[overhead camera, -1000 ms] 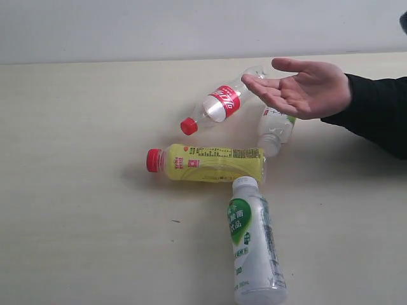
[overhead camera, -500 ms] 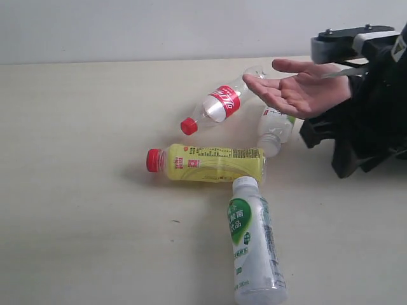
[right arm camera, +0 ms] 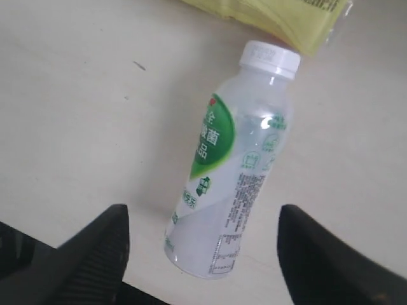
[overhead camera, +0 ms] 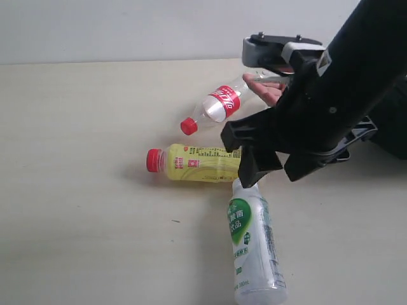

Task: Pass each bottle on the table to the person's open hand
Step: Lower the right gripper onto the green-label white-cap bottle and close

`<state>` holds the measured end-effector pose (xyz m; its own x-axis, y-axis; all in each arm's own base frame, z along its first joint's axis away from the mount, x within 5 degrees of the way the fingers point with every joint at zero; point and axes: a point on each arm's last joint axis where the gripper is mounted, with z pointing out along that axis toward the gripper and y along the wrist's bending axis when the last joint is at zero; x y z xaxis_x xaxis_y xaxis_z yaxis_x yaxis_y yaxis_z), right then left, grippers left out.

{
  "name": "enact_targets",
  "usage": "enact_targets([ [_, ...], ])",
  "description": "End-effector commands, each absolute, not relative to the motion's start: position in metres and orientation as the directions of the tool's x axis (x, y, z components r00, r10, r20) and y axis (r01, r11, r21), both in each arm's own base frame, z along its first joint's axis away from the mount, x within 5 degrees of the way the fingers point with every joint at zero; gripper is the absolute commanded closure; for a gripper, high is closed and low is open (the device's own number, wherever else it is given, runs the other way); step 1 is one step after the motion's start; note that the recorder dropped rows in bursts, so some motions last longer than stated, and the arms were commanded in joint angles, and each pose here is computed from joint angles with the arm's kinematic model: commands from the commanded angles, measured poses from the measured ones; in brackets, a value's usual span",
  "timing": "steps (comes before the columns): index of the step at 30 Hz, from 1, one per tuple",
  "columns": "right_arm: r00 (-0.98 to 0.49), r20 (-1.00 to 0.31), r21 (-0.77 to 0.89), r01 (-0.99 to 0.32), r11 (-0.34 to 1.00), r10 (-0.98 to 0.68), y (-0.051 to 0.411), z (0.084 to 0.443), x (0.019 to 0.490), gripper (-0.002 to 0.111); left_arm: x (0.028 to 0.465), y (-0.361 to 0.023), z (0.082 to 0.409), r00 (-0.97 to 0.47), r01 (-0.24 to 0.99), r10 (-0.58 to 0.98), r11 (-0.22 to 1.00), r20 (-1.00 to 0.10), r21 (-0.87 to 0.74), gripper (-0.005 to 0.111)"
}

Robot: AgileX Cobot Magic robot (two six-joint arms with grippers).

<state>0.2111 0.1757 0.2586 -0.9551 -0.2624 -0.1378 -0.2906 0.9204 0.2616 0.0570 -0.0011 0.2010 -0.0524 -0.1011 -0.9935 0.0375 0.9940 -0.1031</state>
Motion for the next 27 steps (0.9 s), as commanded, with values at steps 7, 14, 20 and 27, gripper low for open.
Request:
enact_targets([
  [7, -0.96, 0.008, 0.17, -0.275, 0.946, -0.28, 0.188, 0.2, 0.234, 0.037, 0.056, -0.001, 0.202, -0.044, 0.038, -0.108, 0.993, -0.993, -0.109, 0.107],
  [14, -0.958, 0.09, 0.142, -0.256, 0.956, -0.271, 0.194, 0.164, 0.242, 0.037, 0.056, -0.001, 0.202, -0.044, 0.038, -0.108, 0.993, -0.993, -0.109, 0.107],
  [20, -0.951, 0.144, 0.121, -0.257, 0.959, -0.274, 0.196, 0.142, 0.245, 0.038, 0.056, -0.001, 0.202, -0.044, 0.038, -0.108, 0.993, -0.993, -0.109, 0.107],
  [27, -0.94, 0.183, 0.111, -0.273, 0.956, -0.29, 0.196, 0.132, 0.244, 0.046, 0.056, -0.001, 0.202, -0.044, 0.038, -0.108, 0.993, -0.993, -0.109, 0.107],
])
